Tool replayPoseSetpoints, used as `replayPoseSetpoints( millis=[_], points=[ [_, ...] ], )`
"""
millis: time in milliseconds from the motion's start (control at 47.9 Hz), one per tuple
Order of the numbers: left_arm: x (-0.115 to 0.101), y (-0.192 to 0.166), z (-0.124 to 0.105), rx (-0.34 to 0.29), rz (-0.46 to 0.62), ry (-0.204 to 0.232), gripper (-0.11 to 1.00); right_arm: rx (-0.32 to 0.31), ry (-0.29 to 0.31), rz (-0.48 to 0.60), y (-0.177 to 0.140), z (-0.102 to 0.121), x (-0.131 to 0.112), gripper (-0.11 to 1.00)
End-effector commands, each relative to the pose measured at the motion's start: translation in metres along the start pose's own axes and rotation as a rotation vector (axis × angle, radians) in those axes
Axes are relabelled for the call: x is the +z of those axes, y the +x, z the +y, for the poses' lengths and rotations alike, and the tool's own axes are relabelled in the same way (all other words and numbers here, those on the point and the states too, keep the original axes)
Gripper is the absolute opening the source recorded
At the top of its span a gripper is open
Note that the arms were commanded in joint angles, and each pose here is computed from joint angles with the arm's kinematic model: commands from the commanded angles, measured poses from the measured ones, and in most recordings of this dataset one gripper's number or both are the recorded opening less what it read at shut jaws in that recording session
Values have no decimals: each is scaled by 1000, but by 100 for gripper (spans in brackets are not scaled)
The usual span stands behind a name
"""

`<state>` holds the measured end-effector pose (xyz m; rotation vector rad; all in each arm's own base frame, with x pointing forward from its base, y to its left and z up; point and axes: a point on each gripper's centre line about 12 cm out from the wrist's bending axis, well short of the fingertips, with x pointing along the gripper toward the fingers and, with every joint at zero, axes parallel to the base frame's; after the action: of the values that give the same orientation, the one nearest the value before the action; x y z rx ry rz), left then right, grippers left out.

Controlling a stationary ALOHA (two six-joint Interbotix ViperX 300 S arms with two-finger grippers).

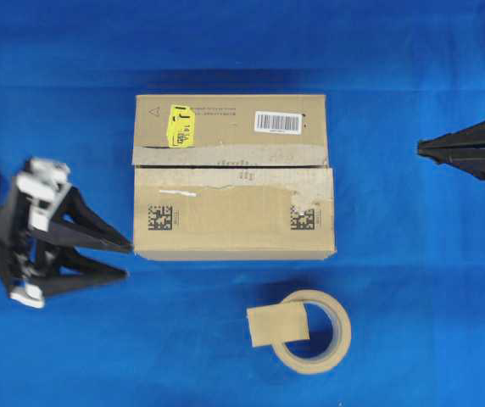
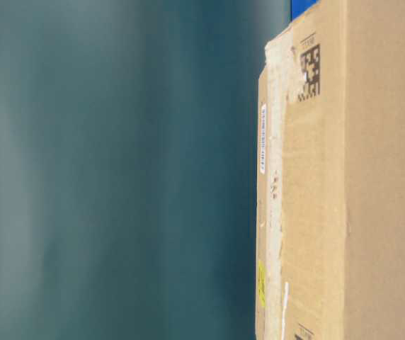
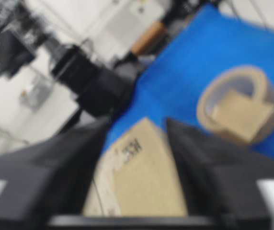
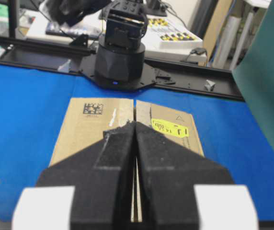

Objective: Apply tape along the seams of the closed cardboard box to seal it securely.
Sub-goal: 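Move the left gripper down to the tape strip on the tan roll, then grasp the tape strip with the left gripper and peel it off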

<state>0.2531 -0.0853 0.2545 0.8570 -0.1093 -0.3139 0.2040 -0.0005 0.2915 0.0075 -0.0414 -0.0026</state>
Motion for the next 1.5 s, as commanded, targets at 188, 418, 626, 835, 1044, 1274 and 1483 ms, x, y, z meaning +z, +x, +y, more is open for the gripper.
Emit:
replayPoseSetpoints(
  millis=[188, 418, 626, 835, 1044, 1274, 1483],
  points=[
    [-9, 57, -31, -159, 72, 175, 66, -2, 1, -60, 3, 0, 15, 0],
    [-34, 105, -55, -277, 165, 218, 66, 0, -8, -60, 3, 0, 15, 0],
    [-54, 138, -82, -391, 205, 343, 65, 0, -11, -55, 4, 0, 15, 0],
    [-60, 164, -90, -403, 201, 385, 65, 5, -13, -43, 4, 1, 12, 0],
    [-63, 183, -95, -402, 198, 392, 63, 13, -19, -29, 4, 3, 10, 0],
    [-66, 186, -97, -422, 219, 369, 57, 15, -27, -9, 5, 3, 7, 0],
    [-62, 183, -99, -435, 215, 368, 39, 15, -27, -6, 5, 3, 7, 0]
  ],
)
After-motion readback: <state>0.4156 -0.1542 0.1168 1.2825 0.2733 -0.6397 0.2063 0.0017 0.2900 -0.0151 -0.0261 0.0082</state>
